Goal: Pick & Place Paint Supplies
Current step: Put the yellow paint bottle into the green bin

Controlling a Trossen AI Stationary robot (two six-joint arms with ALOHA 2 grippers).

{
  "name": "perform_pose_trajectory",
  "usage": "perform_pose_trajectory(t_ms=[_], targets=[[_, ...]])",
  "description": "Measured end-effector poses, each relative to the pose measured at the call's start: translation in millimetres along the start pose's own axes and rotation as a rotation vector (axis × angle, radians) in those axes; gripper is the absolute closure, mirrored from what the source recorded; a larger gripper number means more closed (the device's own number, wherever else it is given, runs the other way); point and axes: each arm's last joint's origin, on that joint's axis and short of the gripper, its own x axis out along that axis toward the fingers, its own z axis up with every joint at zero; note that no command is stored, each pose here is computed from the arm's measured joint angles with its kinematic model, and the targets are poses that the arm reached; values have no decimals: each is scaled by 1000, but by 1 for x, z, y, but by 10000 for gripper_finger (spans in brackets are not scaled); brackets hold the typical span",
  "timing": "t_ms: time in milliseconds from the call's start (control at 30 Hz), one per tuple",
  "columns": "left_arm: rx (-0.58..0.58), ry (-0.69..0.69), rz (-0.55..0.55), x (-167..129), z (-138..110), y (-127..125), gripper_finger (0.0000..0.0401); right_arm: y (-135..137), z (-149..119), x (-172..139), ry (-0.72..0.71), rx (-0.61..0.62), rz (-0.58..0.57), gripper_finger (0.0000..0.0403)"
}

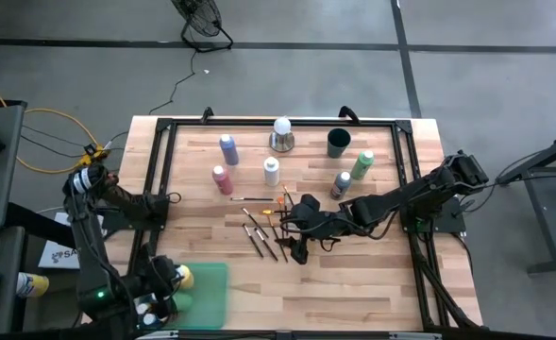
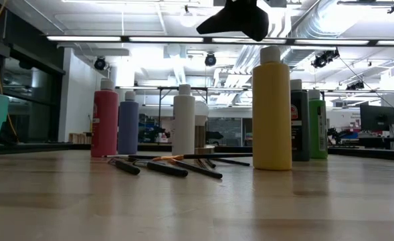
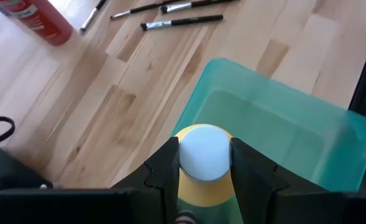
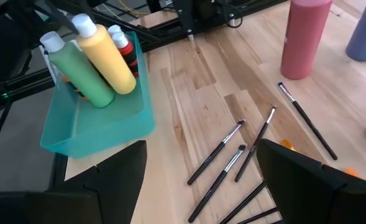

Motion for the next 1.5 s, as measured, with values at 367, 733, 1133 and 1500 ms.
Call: perform_pose_trajectory(t_ms=[367,733,1133,1500], targets=[[15,47,9,2,-16,4,290,0,0,0,-6,18,-12,105],[49,20,-14,6,-18,2,290,0,0,0,-6,57,-13,105],[34,-30,-40,7,-17,-1,290,0,0,0,-6,77,-13,105],[62,-26,-29,10,-19,0,287,0,0,0,-6,88,-13,105]])
